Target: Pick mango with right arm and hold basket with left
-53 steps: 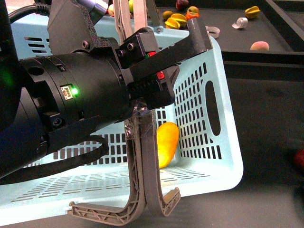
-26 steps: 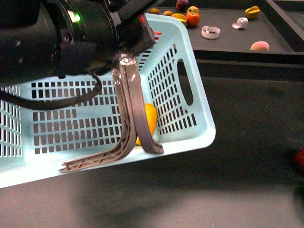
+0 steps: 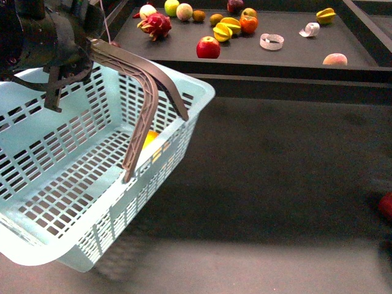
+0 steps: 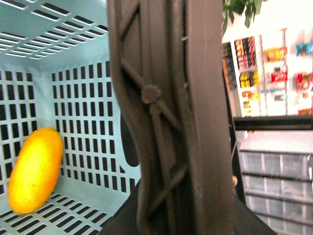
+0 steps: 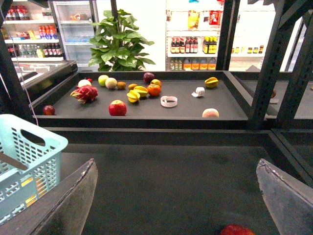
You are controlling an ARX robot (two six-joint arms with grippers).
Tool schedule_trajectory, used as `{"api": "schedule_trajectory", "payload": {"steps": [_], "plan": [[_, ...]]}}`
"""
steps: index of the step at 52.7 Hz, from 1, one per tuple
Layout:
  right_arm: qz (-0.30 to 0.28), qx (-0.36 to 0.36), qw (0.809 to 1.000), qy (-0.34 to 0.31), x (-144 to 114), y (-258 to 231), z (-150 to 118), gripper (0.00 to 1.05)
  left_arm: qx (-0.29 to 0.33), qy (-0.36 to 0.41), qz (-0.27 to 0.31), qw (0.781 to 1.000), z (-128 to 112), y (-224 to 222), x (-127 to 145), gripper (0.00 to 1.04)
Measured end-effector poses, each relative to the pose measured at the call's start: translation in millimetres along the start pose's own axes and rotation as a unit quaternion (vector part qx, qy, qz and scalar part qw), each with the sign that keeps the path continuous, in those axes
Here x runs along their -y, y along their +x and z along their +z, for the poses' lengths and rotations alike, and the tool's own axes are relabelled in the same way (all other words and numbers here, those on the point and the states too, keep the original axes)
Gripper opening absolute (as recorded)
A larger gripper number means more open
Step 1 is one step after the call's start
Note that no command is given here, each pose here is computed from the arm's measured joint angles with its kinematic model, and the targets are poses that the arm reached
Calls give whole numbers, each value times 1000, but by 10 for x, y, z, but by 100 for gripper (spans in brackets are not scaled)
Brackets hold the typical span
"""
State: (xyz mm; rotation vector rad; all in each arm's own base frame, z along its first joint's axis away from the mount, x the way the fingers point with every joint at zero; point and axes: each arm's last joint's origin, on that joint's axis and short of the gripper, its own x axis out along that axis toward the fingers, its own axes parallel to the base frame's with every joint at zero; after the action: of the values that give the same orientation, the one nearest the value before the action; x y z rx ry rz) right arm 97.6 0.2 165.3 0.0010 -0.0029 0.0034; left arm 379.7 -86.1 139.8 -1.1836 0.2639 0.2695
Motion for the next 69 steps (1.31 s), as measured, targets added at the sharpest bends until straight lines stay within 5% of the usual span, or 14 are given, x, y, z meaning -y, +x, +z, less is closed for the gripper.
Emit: {"api": "schedule_trajectory", "payload": {"steps": [17, 37, 46, 60, 69], "plan": [[0, 0, 1000, 0, 0, 0, 0, 97, 80, -152, -14, 985, 369, 396, -309, 16], [0, 0, 1000, 0, 0, 0, 0, 97, 133, -180, -6, 975, 585, 660, -492, 16], [0, 0, 1000, 0, 0, 0, 0, 97, 123, -193, 28, 973, 542, 668, -538, 54], [0, 0, 1000, 0, 0, 0, 0, 97, 99, -201, 38, 974, 575, 441, -368, 96], [0, 0, 1000, 0, 0, 0, 0, 97, 87, -167, 45, 981, 647, 138, -269, 97]]}}
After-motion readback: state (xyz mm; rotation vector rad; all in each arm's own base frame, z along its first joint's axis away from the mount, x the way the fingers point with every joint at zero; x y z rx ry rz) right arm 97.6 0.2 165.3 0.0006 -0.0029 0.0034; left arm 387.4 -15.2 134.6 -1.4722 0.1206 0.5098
